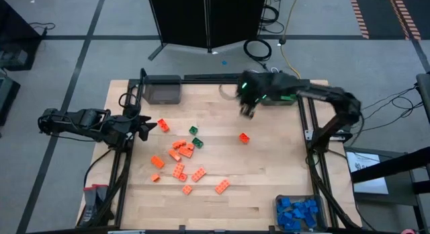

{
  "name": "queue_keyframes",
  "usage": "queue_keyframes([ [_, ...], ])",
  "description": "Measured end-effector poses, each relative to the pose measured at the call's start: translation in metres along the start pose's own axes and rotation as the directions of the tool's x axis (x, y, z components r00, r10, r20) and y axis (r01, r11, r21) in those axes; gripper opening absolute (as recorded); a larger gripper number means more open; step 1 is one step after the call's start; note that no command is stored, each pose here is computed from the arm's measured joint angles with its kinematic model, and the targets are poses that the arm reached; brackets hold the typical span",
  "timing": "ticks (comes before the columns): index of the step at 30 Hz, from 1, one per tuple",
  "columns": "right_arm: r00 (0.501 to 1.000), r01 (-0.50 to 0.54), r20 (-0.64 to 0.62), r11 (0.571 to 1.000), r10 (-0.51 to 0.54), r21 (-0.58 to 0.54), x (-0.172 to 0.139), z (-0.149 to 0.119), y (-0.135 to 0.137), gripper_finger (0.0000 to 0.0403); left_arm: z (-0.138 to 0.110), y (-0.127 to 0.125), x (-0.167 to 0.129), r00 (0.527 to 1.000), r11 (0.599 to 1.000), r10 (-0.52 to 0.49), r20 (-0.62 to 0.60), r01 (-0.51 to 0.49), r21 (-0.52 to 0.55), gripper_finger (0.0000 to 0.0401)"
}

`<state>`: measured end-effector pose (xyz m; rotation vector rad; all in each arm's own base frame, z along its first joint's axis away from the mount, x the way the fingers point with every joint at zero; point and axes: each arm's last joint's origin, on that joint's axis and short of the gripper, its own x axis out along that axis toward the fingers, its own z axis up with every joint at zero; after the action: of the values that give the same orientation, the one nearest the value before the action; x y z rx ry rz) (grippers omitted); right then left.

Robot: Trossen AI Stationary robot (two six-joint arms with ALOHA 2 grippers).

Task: Sort blocks
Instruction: Put the green game piece into the top right black bin

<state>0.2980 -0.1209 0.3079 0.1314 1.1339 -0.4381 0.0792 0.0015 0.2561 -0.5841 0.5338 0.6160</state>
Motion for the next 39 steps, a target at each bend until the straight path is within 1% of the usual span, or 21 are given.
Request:
queue_keyframes([
  [1, 0.998, 0.06, -0.023, 0.997, -0.059, 0.048, -0.006, -0.005, -0.015, 0.0072, 0.0, 0.0, 0.0, 1.0, 1.0, 0.0, 0.0, 0.0, 0.0, 0.0244],
  [3, 0.984, 0.173, -0.058, 0.973, -0.166, 0.151, -0.017, -0.015, -0.044, 0.0072, 0.0, 0.0, 0.0, 1.0, 1.0, 0.0, 0.0, 0.0, 0.0, 0.0244],
  [5, 0.971, 0.239, -0.079, 0.939, -0.226, 0.246, -0.023, -0.023, -0.069, 0.0072, 0.0, 0.0, 0.0, 1.0, 1.0, 0.001, 0.001, -0.001, 0.0, 0.0244],
  [8, 0.96, 0.279, -0.116, 0.887, -0.254, 0.368, -0.023, -0.031, -0.097, 0.0072, 0.0, 0.0, 0.0, 1.0, 1.0, 0.003, 0.004, -0.003, 0.0, 0.0244],
  [10, 0.955, 0.297, -0.144, 0.856, -0.26, 0.424, -0.019, -0.035, -0.112, 0.0072, 0.0, 0.0, 0.0, 1.0, 1.0, 0.004, 0.005, -0.004, -0.001, 0.0244],
  [14, 0.943, 0.332, -0.21, 0.793, -0.259, 0.511, -0.005, -0.042, -0.135, 0.0072, 0.0, 0.0, 0.0, 1.0, 1.0, 0.004, 0.005, -0.004, -0.002, 0.0244],
  [17, 0.93, 0.36, -0.274, 0.75, -0.243, 0.555, 0.009, -0.047, -0.148, 0.0072, 0.0, 0.0, 0.0, 1.0, 1.0, 0.004, 0.005, -0.004, -0.002, 0.0244],
  [18, 0.924, 0.37, -0.303, 0.743, -0.232, 0.558, 0.015, -0.049, -0.152, 0.0072, 0.0, 0.0, 0.0, 1.0, 1.0, 0.004, 0.005, -0.004, -0.002, 0.0244],
  [21, 0.901, 0.391, -0.39, 0.74, -0.188, 0.547, 0.032, -0.055, -0.158, 0.0072, 0.0, 0.0, 0.0, 1.0, 1.0, 0.004, 0.005, -0.004, -0.021, 0.0244],
  [24, 0.87, 0.407, -0.471, 0.751, -0.144, 0.52, 0.048, -0.06, -0.16, 0.0072, 0.0, 0.0, 0.0, 1.0, 1.0, 0.004, 0.005, -0.003, -0.028, 0.0244],
  [28, 0.836, 0.416, -0.539, 0.763, -0.106, 0.495, 0.06, -0.065, -0.161, 0.0072, 0.0, 0.0, 0.0, 1.0, 1.0, 0.004, 0.004, -0.004, -0.025, 0.0244],
  [31, 0.822, 0.422, -0.562, 0.762, -0.093, 0.492, 0.065, -0.07, -0.162, 0.0072, 0.0, 0.0, 0.0, 1.0, 1.0, 0.005, 0.003, -0.005, -0.025, 0.0244],
  [36, 0.795, 0.439, -0.604, 0.742, -0.058, 0.507, 0.07, -0.087, -0.164, 0.0072, 0.0, 0.0, 0.0, 1.0, 1.0, 0.006, 0.002, -0.006, -0.024, 0.0244],
  [37, 0.787, 0.447, -0.614, 0.732, -0.05, 0.514, 0.072, -0.091, -0.164, 0.0072, 0.0, 0.001, 0.0, 1.0, 1.0, 0.009, 0.0, -0.009, -0.022, 0.0244],
  [39, 0.785, 0.437, -0.619, 0.722, -0.014, 0.537, 0.076, -0.098, -0.165, 0.0072, -0.001, 0.002, 0.0, 1.0, 1.0, 0.017, -0.006, -0.017, -0.017, 0.0244],
])
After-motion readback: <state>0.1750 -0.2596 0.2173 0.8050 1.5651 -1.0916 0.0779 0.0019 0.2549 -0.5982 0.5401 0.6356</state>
